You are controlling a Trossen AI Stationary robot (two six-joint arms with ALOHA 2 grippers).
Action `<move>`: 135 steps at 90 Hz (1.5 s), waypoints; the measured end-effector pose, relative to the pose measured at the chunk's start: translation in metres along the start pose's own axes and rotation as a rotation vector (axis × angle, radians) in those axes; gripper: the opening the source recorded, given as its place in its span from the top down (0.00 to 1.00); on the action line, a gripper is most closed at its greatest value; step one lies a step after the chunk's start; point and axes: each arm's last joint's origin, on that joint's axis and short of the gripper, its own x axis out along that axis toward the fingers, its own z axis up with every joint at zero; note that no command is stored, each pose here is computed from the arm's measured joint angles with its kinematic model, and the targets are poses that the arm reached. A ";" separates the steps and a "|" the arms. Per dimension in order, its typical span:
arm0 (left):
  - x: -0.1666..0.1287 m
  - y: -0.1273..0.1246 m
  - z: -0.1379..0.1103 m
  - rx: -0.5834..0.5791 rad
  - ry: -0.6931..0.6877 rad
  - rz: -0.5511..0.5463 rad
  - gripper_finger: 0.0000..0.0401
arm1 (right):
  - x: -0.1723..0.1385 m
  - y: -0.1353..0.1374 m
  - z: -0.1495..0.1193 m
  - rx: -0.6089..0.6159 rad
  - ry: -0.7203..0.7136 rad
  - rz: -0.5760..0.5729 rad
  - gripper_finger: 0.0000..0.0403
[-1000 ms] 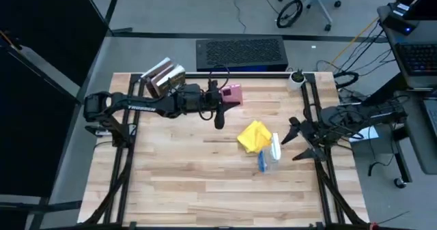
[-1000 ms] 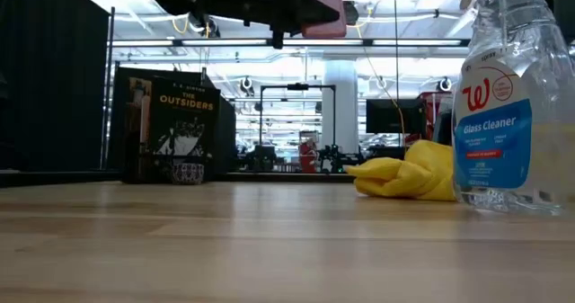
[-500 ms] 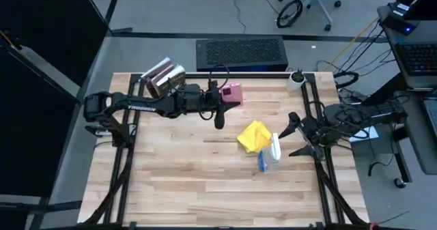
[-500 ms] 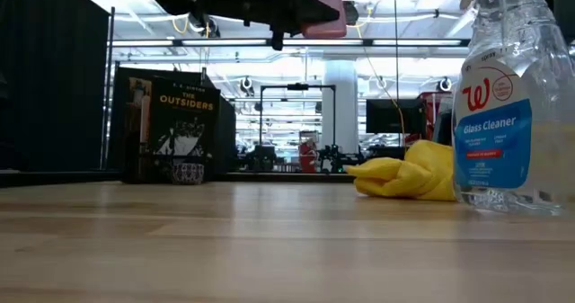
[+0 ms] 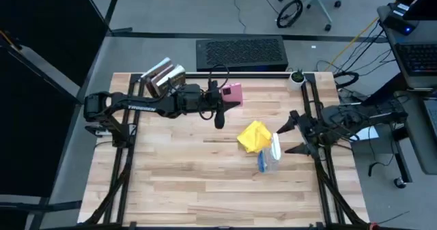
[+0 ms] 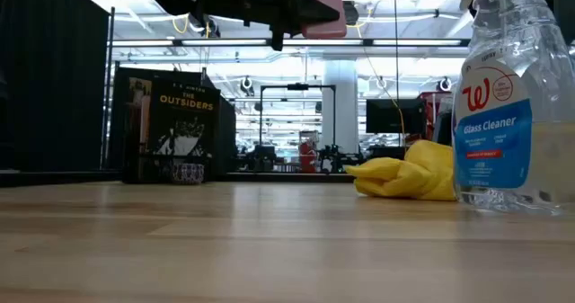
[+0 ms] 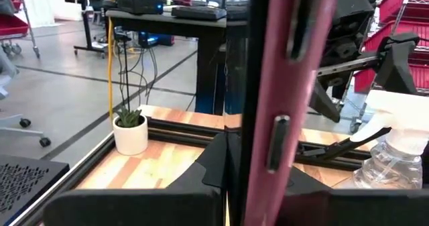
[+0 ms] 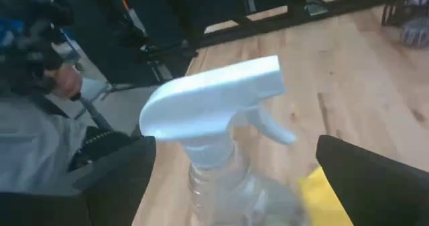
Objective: Apply microfiber cloth
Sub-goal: Spray the back of the pink cellphone using the spray bottle
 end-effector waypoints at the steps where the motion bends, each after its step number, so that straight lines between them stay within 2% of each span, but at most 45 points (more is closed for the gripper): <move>1: 0.000 0.000 0.000 0.000 0.000 0.000 0.97 | 0.000 0.000 0.000 0.006 -0.003 0.001 0.01; 13: 0.000 0.000 0.000 0.000 0.000 0.000 0.97 | 0.003 0.001 0.003 0.013 -0.019 0.001 0.02; 39: 0.016 0.000 -0.011 -0.024 0.033 0.010 0.97 | 0.005 0.004 -0.001 -0.165 0.022 0.019 0.02; 55: 0.028 -0.001 -0.010 -0.031 0.075 0.000 0.97 | 0.004 0.010 -0.005 -0.223 0.026 -0.002 0.02; 77: 0.042 -0.002 -0.013 -0.031 0.086 -0.009 0.97 | 0.022 0.023 -0.010 -0.336 0.020 -0.118 0.02; 85: 0.049 -0.002 -0.016 -0.031 0.091 -0.010 0.97 | 0.031 0.027 -0.010 -0.358 0.017 -0.132 0.02; 96: 0.060 -0.001 -0.019 -0.032 0.096 -0.010 0.97 | 0.042 0.027 -0.011 -0.388 0.022 -0.205 0.02; 135: 0.099 -0.011 -0.024 -0.031 0.078 -0.075 0.97 | 0.055 0.030 -0.011 -0.395 0.018 -0.207 0.02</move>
